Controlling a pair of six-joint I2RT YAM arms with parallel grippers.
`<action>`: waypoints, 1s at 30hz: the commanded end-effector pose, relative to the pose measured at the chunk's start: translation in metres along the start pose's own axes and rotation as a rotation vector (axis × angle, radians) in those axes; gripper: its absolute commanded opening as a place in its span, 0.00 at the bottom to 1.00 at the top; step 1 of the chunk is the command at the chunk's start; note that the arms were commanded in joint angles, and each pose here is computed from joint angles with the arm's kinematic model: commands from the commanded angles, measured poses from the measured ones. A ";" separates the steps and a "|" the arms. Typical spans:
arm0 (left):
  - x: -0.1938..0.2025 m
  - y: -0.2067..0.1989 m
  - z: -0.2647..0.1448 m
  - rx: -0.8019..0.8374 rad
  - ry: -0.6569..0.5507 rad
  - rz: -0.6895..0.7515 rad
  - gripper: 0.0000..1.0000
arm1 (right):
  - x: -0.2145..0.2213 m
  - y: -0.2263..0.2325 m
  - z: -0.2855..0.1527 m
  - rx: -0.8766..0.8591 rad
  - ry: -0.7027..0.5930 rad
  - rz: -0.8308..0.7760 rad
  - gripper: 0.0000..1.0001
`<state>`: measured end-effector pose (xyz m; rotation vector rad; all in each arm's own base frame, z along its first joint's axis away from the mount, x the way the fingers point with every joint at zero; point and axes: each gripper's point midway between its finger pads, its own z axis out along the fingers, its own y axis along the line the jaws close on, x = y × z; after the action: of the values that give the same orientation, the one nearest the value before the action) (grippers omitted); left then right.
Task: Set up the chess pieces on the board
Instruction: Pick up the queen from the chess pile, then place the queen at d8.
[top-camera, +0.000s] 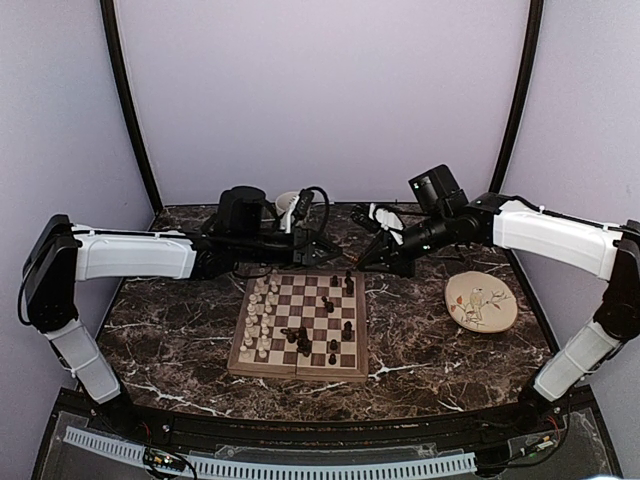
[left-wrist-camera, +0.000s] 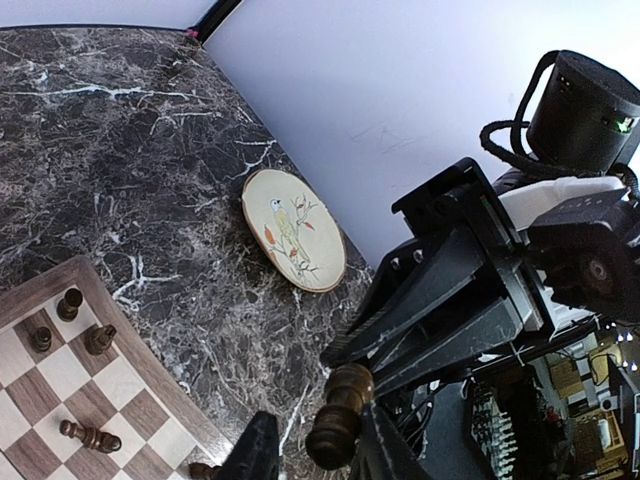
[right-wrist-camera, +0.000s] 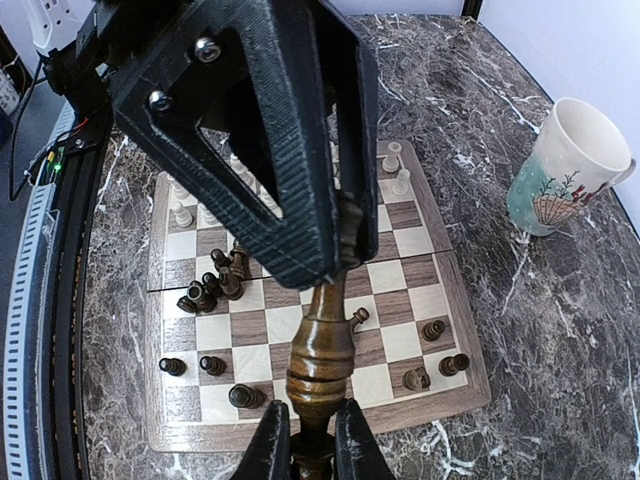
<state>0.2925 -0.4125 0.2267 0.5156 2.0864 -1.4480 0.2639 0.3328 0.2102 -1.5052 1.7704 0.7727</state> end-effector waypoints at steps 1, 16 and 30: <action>-0.010 -0.017 0.002 0.066 -0.019 0.040 0.24 | -0.010 0.000 -0.005 0.005 -0.038 -0.017 0.08; -0.016 -0.012 -0.010 -0.067 0.016 0.227 0.03 | 0.026 -0.008 -0.008 0.064 0.016 0.012 0.08; 0.031 0.034 0.010 -0.347 0.403 0.584 0.02 | 0.081 -0.060 -0.046 0.202 -0.017 0.143 0.08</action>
<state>0.3053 -0.4166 0.2282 0.9679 2.0694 -0.9141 0.3003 0.2422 0.1574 -1.2728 1.9665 0.6529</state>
